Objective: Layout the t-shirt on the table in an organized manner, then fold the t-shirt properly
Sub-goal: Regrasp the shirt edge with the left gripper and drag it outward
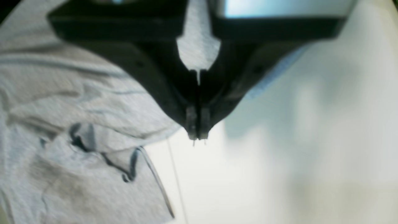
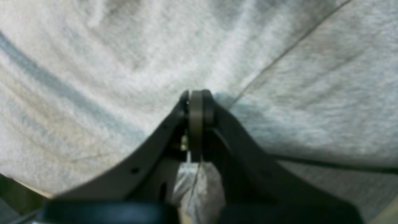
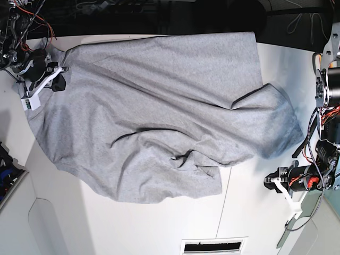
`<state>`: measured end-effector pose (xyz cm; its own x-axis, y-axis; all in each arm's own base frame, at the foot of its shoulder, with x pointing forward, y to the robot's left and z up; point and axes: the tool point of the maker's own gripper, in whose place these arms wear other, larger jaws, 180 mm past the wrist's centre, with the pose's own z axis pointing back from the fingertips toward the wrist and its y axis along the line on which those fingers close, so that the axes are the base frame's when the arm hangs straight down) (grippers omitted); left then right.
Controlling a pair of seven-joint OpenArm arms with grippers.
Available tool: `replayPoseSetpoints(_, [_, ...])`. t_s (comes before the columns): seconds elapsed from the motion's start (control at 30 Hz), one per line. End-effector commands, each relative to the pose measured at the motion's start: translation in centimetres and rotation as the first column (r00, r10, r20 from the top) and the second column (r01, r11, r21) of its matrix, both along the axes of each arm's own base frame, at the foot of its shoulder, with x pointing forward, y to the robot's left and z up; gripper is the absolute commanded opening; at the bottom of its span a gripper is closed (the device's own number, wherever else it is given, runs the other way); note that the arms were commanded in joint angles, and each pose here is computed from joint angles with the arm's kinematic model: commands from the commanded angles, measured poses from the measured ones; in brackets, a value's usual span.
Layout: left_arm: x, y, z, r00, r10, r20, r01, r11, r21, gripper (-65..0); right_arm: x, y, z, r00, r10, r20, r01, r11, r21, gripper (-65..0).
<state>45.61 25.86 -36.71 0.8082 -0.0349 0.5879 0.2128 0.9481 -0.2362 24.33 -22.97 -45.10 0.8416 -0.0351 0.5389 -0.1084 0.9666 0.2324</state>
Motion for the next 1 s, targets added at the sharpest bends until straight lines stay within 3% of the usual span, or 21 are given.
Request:
replayPoseSetpoints(0.0, [0.7, 0.5, 1.7, 0.999, -0.001, 0.041, 0.001, 1.0, -0.009, -65.0, 1.1, -0.8, 1.1, 0.999, -0.008, 0.043, 0.008, 1.0, -0.009, -65.0])
replayPoseSetpoints(0.3, [-7.4, 4.6, -4.7, 0.986, 0.042, -0.16, -0.035, 0.998, 0.048, -65.0, 1.3, -0.4, 1.4, 0.998, -0.017, 0.056, 0.015, 1.0, 0.024, -65.0])
replayPoseSetpoints(0.53, [-11.3, 5.3, -7.6, 0.969, 0.058, -0.239, -0.047, 0.998, 0.052, -65.0, 1.3, -0.3, 1.4, 0.998, -0.017, 0.056, 0.015, 1.0, 0.025, -65.0])
replayPoseSetpoints(0.67, [-11.8, 5.1, -9.5, 0.964, 0.076, -0.254, -0.044, 0.991, 0.127, -65.0, 1.3, -0.2, 1.5, 0.998, -0.019, 0.059, 0.017, 0.999, 0.032, -65.0])
replayPoseSetpoints(0.77, [-10.7, 5.0, -10.1, 0.972, 0.11, -0.208, -0.071, 0.98, 0.188, -65.0, 1.2, -0.2, 1.4, 0.999, -0.017, 0.052, 0.015, 0.999, 0.031, -65.0])
replayPoseSetpoints(0.97, [-7.3, 2.9, -9.4, 0.985, 0.102, -0.14, -0.072, 0.976, 0.208, -65.0, 1.2, -0.2, 1.4, 0.999, -0.016, 0.048, 0.014, 0.999, 0.031, -65.0])
